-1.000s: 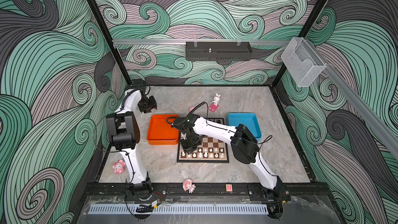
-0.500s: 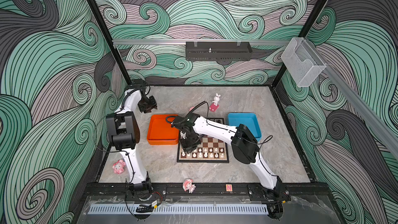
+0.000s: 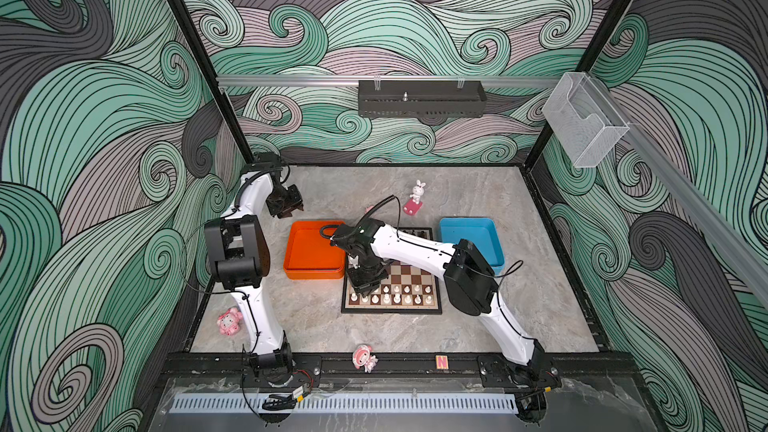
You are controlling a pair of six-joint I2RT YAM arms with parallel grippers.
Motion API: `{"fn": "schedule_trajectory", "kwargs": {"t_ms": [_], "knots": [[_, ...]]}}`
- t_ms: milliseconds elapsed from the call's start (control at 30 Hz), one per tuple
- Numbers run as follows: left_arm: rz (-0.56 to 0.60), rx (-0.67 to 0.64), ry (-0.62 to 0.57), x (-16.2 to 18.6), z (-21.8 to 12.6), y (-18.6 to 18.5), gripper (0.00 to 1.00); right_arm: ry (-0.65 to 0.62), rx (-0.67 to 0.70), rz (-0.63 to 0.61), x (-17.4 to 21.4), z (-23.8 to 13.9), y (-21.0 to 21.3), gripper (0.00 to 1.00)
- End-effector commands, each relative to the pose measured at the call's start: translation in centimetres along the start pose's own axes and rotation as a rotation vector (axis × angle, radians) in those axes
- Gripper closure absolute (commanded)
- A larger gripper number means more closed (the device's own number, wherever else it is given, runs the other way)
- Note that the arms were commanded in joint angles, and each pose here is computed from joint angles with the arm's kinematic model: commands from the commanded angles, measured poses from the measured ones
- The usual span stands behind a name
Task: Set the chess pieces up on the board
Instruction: 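Set the white knight down in the back row and open the right gripper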
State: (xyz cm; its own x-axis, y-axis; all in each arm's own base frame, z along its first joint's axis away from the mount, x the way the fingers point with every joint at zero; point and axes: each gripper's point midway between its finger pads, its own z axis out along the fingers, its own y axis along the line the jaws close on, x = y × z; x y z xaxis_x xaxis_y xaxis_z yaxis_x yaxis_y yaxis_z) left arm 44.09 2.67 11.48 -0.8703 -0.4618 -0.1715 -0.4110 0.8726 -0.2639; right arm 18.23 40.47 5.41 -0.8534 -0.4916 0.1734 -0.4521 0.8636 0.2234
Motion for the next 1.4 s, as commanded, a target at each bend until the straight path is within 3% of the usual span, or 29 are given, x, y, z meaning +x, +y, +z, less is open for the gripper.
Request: {"fn": "schedule_trajectory", "kwargs": {"t_ms": [0,1367], "knots": [[-0.024,0.008,0.020,0.17,0.59,0.14,0.55,0.016,0.030,0.005,-0.12,0.38,-0.74,0.94],[-0.022,0.010,0.020,0.19,0.63,0.11,0.55,0.015,0.026,0.004,-0.60,0.62,-0.62,0.87]]}}
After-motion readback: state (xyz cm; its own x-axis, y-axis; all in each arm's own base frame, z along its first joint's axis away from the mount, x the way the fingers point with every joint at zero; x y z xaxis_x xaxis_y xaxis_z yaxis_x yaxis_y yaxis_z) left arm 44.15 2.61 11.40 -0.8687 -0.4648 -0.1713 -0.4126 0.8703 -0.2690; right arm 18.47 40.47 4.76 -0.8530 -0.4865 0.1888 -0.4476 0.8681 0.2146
